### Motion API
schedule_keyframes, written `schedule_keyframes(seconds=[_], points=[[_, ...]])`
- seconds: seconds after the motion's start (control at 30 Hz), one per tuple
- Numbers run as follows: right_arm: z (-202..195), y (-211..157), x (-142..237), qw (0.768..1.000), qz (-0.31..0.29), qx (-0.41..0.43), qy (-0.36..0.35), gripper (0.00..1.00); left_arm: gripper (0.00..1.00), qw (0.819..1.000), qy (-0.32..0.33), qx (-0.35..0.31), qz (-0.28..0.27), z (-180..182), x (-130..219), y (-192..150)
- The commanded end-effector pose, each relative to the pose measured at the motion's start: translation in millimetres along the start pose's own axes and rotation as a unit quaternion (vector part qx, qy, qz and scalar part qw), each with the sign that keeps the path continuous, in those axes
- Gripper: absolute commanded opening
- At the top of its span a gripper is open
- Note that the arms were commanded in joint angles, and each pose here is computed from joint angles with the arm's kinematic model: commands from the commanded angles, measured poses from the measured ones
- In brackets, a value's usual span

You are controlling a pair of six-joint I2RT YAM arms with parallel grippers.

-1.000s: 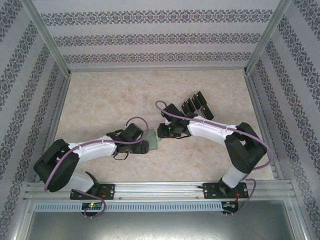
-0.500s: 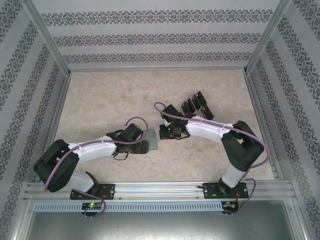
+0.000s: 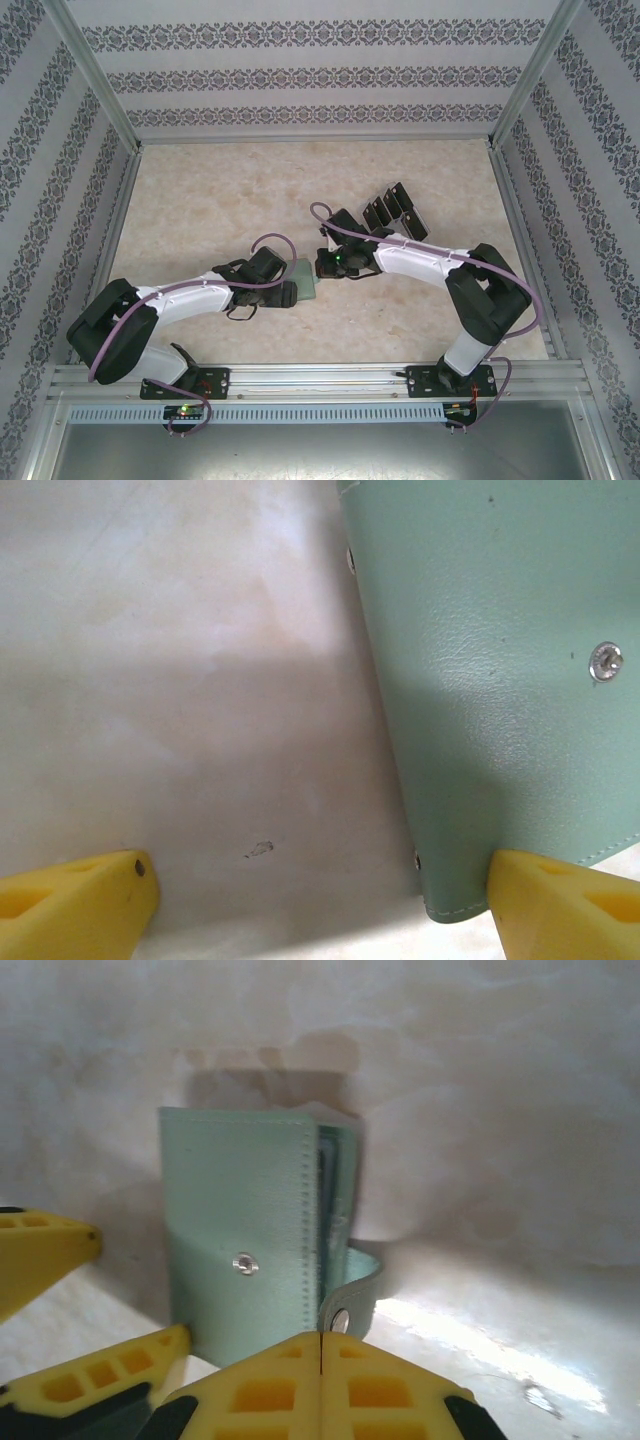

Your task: Put the credit cards into the card holder

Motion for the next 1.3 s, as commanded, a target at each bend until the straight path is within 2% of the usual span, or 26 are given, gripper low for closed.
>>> schedule_keyframes(seconds=[0.0, 0.33, 0.9, 1.27], points=[[15.5, 0.4, 4.0, 0.999, 0.002, -0.006, 0.043, 0.00, 0.88, 0.999, 0.015, -0.001, 0.041, 10.1, -15.5, -23.9], [31.2, -8.8, -19.4, 0.997, 0.030, -0.006, 0.070, 0.00, 0.88, 0.999, 0.014, -0.004, 0.041, 7.7, -15.6, -20.8], [24.1, -10.1, -44.6, 0.997, 0.045, -0.016, 0.056, 0.00, 0.87, 0.999, 0.013, -0.007, 0.043, 7.0, -15.0, -21.1], [30.4, -2.5, -23.6, 0.997, 0.020, -0.022, 0.078, 0.00, 0.87, 0.999, 0.009, -0.007, 0.043, 6.0, -14.3, -20.5]])
Point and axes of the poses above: each hand's point on the last joint's axis, 136 mm out from that joint toward the fingers, its own x axis back along the fingers, its own z axis along the line the jaws close on, y = z × x, the point moved 5 cm from there along x, back along the fingers, and after that the axes turned 6 degrees about -x, right-handed, at the moved point
